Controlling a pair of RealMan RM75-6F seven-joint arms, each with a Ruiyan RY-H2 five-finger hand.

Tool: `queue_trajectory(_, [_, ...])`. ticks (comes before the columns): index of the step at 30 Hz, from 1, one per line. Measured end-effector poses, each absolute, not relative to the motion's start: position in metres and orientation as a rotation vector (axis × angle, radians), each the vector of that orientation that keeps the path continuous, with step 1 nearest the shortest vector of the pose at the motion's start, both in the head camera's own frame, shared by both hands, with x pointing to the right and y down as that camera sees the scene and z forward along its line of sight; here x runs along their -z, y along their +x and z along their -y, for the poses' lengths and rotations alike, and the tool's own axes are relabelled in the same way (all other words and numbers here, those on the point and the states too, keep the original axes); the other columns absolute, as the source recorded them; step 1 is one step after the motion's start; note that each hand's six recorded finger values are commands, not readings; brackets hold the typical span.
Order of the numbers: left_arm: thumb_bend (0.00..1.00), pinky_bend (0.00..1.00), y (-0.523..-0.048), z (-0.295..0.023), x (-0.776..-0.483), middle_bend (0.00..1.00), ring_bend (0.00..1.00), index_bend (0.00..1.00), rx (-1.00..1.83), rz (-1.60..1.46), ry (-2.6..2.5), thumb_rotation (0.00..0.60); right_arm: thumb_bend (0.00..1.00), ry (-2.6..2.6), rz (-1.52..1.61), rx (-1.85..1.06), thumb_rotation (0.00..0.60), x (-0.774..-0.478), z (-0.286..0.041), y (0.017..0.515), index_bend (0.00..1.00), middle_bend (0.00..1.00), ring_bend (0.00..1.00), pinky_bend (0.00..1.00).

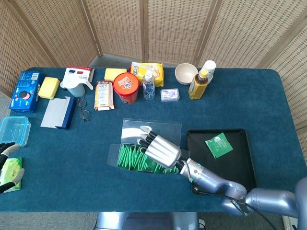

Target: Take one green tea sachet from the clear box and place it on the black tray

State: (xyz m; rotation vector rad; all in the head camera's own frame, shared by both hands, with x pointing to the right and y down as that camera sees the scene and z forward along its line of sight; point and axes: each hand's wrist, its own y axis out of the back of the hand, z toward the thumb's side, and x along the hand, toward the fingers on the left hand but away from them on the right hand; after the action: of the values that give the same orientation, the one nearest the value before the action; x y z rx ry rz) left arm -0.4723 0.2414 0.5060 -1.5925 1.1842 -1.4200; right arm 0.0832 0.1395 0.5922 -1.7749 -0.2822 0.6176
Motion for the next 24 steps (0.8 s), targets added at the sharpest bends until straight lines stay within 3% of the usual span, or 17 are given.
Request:
queue_trajectory(16, [0.3, 0.25, -0.465, -0.239, -0.504, 0.18, 0.13, 0.19, 1.4, -1.179, -1.601, 0.6, 0.58, -1.736, 0.538, -0.658, 0.6, -0.537, -0.106, 0.147, 0.67, 0.3, 0.23, 0.05])
queue_trajectory(24, [0.3, 0.25, -0.462, -0.239, -0.501, 0.18, 0.13, 0.19, 1.397, -1.176, -1.596, 0.6, 0.58, -1.693, 0.602, -0.745, 0.6, -0.53, -0.096, 0.193, 0.67, 0.3, 0.23, 0.05])
